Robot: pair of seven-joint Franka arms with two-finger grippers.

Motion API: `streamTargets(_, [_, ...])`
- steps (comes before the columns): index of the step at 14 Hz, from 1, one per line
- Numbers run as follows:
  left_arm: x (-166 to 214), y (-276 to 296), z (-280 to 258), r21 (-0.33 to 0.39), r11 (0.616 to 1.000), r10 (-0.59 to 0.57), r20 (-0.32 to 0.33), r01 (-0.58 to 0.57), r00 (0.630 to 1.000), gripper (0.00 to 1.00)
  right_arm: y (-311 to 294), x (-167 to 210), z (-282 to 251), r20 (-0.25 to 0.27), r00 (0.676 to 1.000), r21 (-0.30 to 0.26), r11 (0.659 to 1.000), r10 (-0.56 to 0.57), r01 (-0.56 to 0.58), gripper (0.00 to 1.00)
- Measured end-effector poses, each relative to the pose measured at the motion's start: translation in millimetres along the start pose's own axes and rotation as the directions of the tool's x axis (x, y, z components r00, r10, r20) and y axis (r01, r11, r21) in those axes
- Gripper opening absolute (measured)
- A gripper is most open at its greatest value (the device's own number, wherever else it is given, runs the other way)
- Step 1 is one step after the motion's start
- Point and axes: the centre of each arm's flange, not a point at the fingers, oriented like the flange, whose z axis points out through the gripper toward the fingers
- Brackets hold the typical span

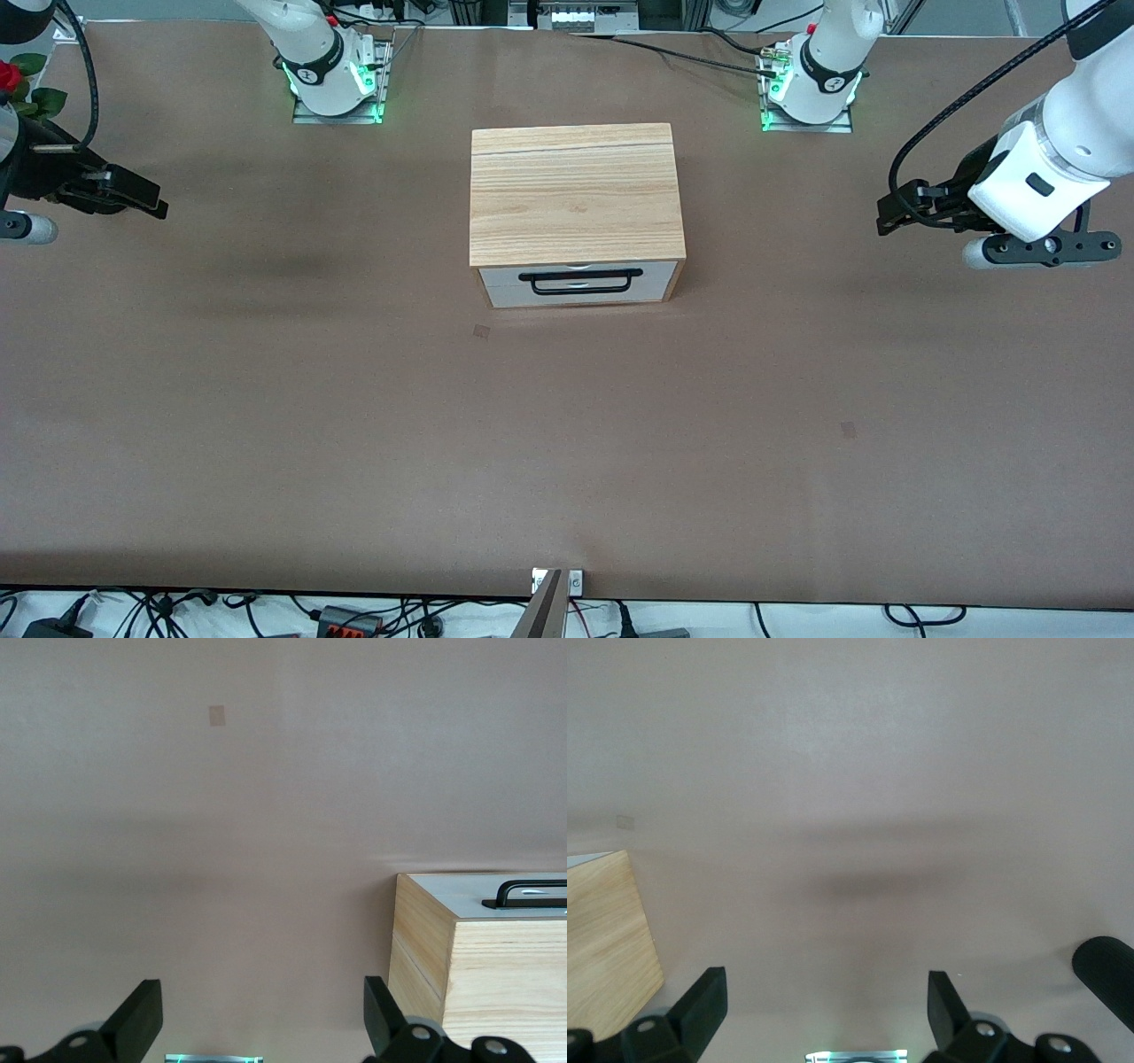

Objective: Pull top drawer with both arms simultaneously

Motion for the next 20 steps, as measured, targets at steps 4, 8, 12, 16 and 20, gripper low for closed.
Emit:
streamTargets(4, [-0.2,0.0,-0.3,0.0,1.0,0.0,-0.001,0.0,1.0,1.0,0.4,0.0,0.0,0.0,1.0,0.0,1.0,0.001,-0.001,1.0])
streamTargets(8, [2.0,4.3,5.9,-0.033,0.999,0.005,0.017,-0.004,1.0,1.0,0.3,1.3,2.2,0.005,1.0,0.0,1.0,0.001,-0.001,1.0])
streamTargets(12, [30.8,23.1,51.5,-0.108,0.994,0.021,0.054,-0.015,0.998,1.0,-10.9,6.1,24.7,0.086,0.996,0.044,0.999,-0.012,0.008,1.0])
streamTargets(16, [48.3,64.6,94.9,-0.261,0.958,0.146,0.088,-0.118,0.985,1.0,-41.5,21.3,76.2,0.238,0.97,0.235,0.972,-0.049,-0.009,1.0])
streamTargets(20, [85.9,86.3,195.2,-0.598,0.796,0.239,0.174,-0.091,0.955,1.0,-86.1,45.2,142.0,0.333,0.929,0.524,0.85,-0.16,-0.042,1.0])
